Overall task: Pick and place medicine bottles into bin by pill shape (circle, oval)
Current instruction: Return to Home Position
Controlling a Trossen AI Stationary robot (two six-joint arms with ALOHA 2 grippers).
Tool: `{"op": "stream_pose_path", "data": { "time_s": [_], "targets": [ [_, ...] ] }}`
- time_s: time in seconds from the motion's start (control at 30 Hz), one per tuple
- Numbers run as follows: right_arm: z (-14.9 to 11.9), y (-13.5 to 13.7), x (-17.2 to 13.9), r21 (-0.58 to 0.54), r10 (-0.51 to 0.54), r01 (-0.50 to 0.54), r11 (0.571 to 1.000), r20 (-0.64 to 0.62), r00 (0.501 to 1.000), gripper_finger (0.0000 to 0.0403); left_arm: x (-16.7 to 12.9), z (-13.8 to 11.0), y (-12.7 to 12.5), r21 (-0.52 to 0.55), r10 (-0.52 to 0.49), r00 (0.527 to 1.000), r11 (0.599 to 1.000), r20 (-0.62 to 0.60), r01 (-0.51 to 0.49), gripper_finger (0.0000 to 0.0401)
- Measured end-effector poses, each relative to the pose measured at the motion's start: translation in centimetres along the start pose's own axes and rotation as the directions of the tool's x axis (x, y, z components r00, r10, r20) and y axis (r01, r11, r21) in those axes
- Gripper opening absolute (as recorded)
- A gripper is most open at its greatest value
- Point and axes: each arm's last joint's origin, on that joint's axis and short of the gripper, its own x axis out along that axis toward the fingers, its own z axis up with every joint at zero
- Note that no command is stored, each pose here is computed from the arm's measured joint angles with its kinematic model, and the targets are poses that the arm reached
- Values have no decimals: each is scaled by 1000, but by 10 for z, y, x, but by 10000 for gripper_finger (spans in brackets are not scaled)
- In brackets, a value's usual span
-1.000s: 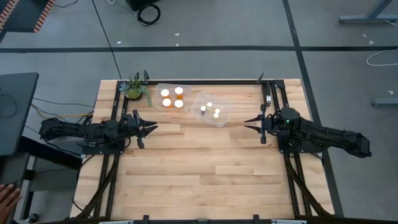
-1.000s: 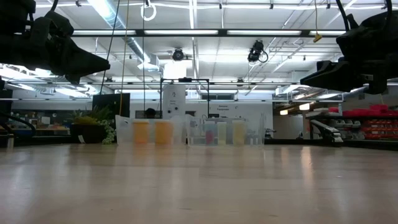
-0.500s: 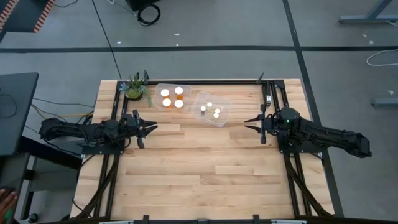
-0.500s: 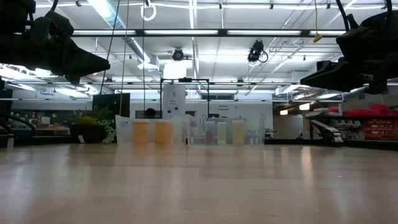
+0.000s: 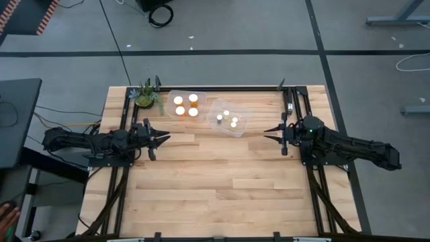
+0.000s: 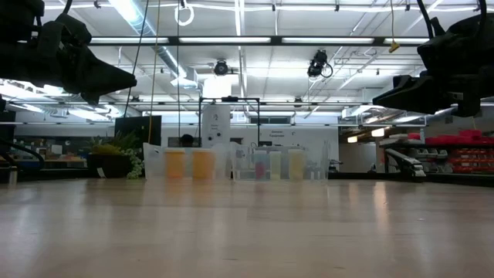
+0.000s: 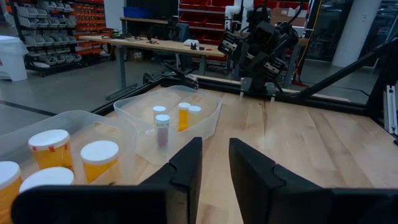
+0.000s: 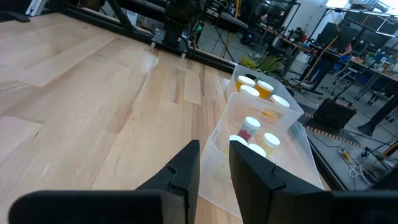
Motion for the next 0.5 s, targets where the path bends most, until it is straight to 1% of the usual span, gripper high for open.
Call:
{"op": "stream_pose_path", "data": {
  "time_s": [0.2,0.5],
  "targets": [
    [0,0,0,0,0,0,1000,0,1000,93,0,0,0,0,0,1000,1000,0,0,82],
    [0,0,0,0,0,0,1000,0,1000,93,0,0,0,0,0,1000,1000,0,0,91]
  ]
}}
